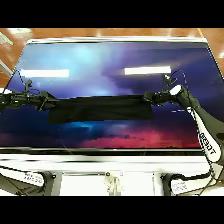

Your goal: Fold the shirts.

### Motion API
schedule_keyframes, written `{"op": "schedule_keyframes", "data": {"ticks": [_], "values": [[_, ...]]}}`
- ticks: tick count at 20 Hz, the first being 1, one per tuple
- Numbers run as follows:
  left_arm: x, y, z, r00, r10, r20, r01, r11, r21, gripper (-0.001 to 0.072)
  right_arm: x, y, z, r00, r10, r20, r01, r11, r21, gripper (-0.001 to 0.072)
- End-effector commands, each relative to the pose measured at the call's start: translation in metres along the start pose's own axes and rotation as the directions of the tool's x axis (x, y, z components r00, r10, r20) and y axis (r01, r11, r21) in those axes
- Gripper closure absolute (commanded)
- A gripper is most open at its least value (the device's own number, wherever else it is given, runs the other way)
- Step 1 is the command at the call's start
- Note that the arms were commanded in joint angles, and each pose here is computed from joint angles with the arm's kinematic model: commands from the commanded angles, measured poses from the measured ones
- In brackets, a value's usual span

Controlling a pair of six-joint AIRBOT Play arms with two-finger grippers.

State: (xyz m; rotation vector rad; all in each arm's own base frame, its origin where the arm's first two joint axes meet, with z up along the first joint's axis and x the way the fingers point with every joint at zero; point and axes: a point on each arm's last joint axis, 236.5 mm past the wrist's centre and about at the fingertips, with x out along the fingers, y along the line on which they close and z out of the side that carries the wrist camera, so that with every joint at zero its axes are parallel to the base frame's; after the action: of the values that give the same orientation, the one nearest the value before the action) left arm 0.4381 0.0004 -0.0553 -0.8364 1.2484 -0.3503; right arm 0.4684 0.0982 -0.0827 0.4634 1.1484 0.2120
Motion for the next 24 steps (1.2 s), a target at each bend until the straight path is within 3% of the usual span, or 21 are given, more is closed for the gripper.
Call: {"op": "schedule_keyframes", "data": {"ticks": [1, 4, 6, 12, 17, 18, 20, 21, 23, 24], "values": [[-0.005, -0.006, -0.007, 0.998, -0.034, -0.059, 0.035, 0.999, 0.005, 0.0164, -0.008, -0.005, 0.001, 1.000, -0.005, -0.006, 0.005, 0.999, -0.042, 0.0049], [-0.033, -0.019, 0.005, 0.997, -0.056, -0.047, 0.058, 0.997, 0.046, 0.0165, -0.046, -0.034, 0.008, 0.998, -0.068, 0.001, 0.068, 0.996, -0.058, 0.0049], [-0.049, -0.032, 0.009, 0.997, -0.062, -0.036, 0.065, 0.994, 0.088, 0.0166, -0.059, -0.052, 0.005, 0.997, -0.069, -0.024, 0.070, 0.997, 0.036, 0.0048], [-0.076, -0.086, 0.017, 0.986, -0.162, 0.046, 0.153, 0.976, 0.152, 0.0179, -0.010, -0.043, -0.030, 0.983, 0.081, -0.166, -0.045, 0.977, 0.206, 0.0049], [-0.076, -0.112, 0.011, 0.981, -0.188, 0.042, 0.176, 0.964, 0.197, 0.0182, 0.025, -0.012, -0.036, 0.977, 0.142, -0.158, -0.105, 0.969, 0.223, 0.0065], [-0.072, -0.115, 0.009, 0.981, -0.189, 0.032, 0.179, 0.963, 0.203, 0.0182, 0.026, -0.009, -0.036, 0.978, 0.140, -0.154, -0.108, 0.973, 0.203, 0.0177], [-0.063, -0.123, 0.008, 0.982, -0.188, 0.026, 0.177, 0.959, 0.220, 0.0185, 0.024, -0.006, -0.034, 0.977, 0.151, -0.151, -0.118, 0.971, 0.207, 0.0602], [-0.057, -0.128, 0.007, 0.982, -0.186, 0.024, 0.176, 0.957, 0.231, 0.0276, 0.018, -0.002, -0.031, 0.977, 0.157, -0.142, -0.127, 0.972, 0.200, 0.0648], [-0.042, -0.143, 0.003, 0.983, -0.185, 0.013, 0.176, 0.950, 0.258, 0.0623, -0.004, 0.011, -0.019, 0.980, 0.171, -0.105, -0.159, 0.981, 0.116, 0.0648], [-0.032, -0.152, 0.000, 0.983, -0.185, 0.004, 0.176, 0.943, 0.281, 0.0671, -0.021, 0.022, -0.011, 0.981, 0.179, -0.076, -0.174, 0.982, 0.072, 0.0648]]}}
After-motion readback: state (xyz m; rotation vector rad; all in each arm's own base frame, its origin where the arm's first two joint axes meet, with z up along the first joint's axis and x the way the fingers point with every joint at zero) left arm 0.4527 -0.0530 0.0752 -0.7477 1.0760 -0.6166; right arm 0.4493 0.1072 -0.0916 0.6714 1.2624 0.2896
